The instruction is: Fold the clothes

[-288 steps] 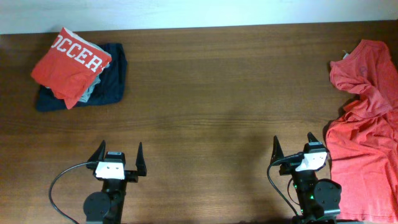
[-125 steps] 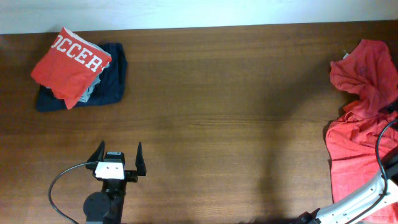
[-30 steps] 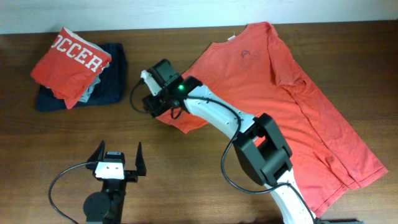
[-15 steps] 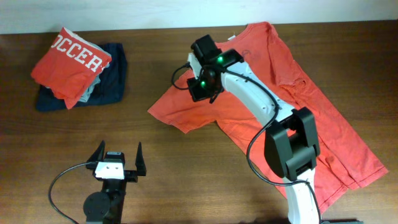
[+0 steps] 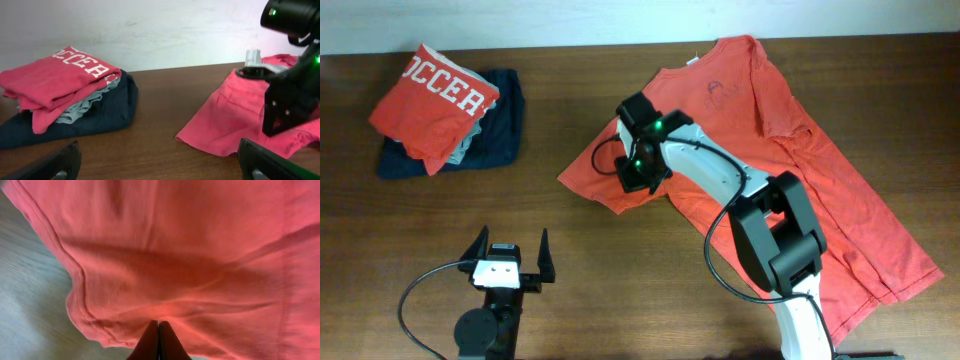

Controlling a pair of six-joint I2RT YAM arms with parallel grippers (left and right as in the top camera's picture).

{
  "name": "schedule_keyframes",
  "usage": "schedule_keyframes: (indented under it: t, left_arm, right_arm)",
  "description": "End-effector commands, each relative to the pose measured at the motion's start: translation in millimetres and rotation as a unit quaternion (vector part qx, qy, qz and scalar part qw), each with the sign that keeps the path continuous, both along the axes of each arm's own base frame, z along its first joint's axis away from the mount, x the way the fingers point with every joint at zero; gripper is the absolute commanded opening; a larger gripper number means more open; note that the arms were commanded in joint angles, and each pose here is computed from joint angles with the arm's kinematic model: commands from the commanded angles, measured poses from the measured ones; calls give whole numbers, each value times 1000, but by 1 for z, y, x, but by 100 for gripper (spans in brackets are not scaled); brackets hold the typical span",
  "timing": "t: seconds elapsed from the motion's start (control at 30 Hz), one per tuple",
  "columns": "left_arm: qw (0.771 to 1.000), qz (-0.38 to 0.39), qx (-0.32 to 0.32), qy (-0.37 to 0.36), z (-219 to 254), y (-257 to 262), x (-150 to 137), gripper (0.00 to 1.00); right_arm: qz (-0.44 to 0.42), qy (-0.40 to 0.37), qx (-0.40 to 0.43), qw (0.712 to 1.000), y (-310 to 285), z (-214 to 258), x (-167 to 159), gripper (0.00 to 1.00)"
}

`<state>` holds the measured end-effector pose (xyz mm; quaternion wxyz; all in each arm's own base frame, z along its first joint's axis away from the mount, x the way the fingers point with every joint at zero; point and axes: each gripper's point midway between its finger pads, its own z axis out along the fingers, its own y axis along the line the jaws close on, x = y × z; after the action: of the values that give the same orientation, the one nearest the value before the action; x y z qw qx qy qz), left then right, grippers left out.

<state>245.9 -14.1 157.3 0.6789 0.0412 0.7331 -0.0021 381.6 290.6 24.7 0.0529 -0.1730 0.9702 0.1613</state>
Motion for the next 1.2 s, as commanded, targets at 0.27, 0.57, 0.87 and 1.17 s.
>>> schedule_keyframes:
  t: [0.27,0.57,0.87,1.17]
  left_arm:
    - [1000,-1,8,1,-1,0,0,99]
    - [1000,-1,8,1,-2,0,0,99]
    - [1000,-1,8,1,-2,0,0,99]
    - [1000,-1,8,1,-1,0,0,100]
  right_arm:
    - [-11,-14,13,1000,4,-30,-7,4]
    - [-18,77,-15,997,0,-40,-56,4]
    - [-12,107,-12,994,0,-37,-69,4]
    - [26,8,51,998,28,41,-16,18]
